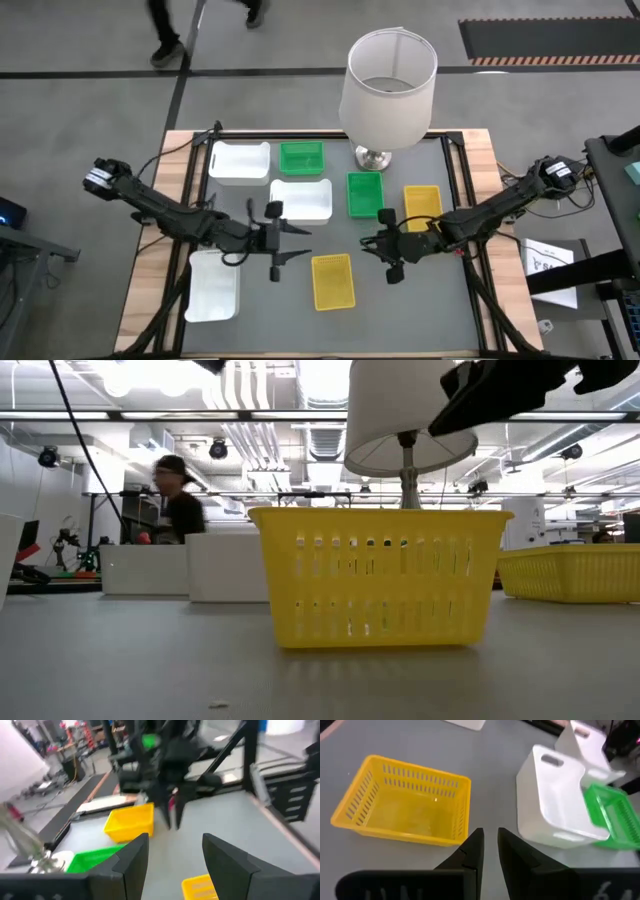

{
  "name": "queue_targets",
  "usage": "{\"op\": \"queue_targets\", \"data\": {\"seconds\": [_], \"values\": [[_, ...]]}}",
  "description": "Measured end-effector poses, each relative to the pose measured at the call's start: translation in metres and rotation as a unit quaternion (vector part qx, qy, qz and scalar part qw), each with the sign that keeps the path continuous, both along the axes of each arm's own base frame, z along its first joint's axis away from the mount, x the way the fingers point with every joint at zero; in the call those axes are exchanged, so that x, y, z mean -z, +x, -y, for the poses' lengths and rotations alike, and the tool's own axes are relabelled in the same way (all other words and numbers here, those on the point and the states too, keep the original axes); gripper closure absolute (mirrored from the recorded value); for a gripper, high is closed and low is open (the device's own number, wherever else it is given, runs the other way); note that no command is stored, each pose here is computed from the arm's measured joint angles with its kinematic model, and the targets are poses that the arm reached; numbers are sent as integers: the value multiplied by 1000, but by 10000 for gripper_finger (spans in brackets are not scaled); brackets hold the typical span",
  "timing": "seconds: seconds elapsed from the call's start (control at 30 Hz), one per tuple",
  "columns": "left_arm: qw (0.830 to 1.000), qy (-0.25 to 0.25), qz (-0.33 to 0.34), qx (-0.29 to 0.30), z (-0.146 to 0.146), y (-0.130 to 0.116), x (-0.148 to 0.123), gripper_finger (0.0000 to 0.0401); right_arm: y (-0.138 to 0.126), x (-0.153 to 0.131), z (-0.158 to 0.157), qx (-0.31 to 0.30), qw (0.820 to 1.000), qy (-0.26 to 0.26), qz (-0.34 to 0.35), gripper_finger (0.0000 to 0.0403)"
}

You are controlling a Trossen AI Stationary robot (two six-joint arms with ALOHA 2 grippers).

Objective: Stack baskets by color
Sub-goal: Stack the middle white bin on the top white bin

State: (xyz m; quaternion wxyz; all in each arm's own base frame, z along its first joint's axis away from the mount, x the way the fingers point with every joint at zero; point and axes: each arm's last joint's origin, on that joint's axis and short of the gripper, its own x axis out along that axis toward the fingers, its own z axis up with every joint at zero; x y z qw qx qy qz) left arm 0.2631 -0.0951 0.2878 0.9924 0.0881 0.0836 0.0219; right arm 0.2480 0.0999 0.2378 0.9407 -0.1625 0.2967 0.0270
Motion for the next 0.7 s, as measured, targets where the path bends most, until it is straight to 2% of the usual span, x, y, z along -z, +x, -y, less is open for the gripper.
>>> {"op": "queue_targets", "data": {"seconds": [0.2,0.3,0.53,0.7], "values": [[995,-45,-84,-5,-29,23,24,230,-3,-6,-2,-12,1000,-6,17,355],[988,-48,-142,-27,-46,31,39,230,-6,-11,0,-16,1000,-10,25,355],[959,-42,-272,-69,-87,48,71,230,-13,-19,3,-20,999,-5,45,355],[938,-54,-339,-45,-107,55,92,230,-15,-14,4,-15,999,0,37,355]]}}
